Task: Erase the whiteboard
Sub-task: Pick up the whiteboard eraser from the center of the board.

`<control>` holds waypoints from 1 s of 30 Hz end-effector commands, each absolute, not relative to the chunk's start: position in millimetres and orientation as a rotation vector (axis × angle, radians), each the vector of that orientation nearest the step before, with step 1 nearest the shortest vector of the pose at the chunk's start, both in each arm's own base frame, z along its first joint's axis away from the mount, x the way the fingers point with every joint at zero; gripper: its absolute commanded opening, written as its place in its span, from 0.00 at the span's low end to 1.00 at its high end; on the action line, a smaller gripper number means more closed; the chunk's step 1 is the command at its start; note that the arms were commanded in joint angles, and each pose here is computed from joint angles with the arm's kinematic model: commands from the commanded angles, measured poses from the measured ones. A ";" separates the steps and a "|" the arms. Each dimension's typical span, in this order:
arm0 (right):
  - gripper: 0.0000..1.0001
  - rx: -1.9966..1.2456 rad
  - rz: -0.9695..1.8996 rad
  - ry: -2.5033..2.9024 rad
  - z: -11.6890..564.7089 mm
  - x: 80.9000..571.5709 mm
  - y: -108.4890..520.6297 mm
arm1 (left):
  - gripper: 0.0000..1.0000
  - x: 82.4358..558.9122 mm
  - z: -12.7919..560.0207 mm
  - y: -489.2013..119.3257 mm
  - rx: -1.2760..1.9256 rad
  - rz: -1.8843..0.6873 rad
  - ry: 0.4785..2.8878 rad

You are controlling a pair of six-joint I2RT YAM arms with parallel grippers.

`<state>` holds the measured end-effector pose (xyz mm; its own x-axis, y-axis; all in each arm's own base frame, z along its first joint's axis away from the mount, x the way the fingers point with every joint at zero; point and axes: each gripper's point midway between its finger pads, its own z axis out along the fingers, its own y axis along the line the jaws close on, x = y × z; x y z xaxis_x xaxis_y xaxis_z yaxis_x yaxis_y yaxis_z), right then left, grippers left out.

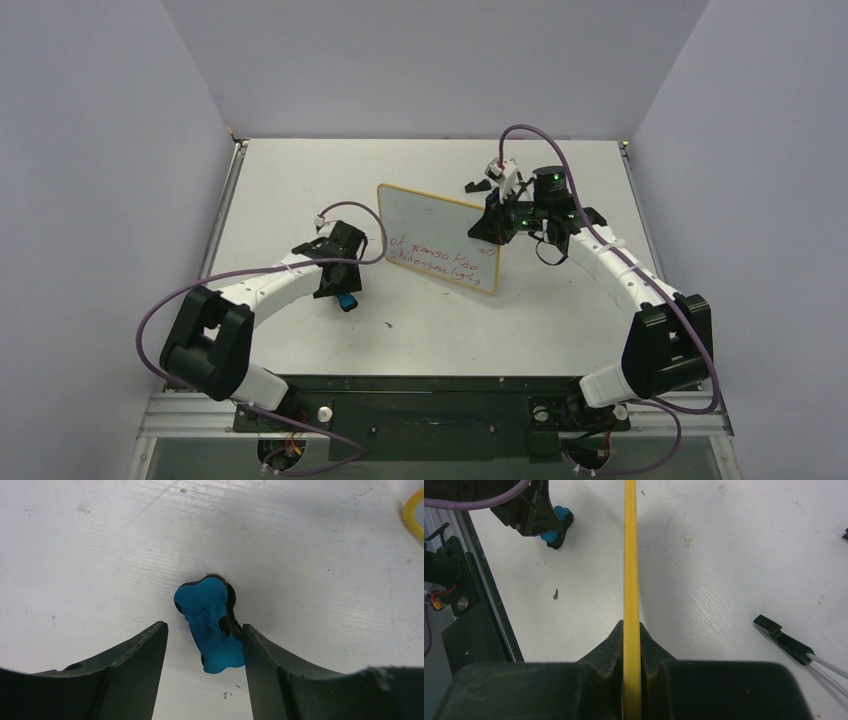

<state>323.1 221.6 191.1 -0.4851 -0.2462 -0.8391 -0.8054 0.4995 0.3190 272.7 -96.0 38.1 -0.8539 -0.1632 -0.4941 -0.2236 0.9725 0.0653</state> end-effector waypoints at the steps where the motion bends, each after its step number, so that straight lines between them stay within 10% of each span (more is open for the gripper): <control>1: 0.00 -0.883 0.945 1.907 213.5 331.8 225.9 | 0.53 280.6 41.9 -98.8 -0.336 0.151 2.574; 22: 0.00 -0.883 0.945 1.898 217.1 330.8 225.0 | 0.14 272.7 19.9 -105.3 -0.264 0.136 2.661; 30: 0.00 -0.881 0.955 1.902 215.5 330.0 225.8 | 0.00 283.5 69.3 -155.2 -0.019 -0.292 2.529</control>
<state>322.8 221.8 190.9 -0.4870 -0.2453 -0.8383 -0.8063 0.4953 0.3235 265.3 -112.5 23.9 -0.8932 -0.1256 -0.4318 -0.1433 0.9896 0.0086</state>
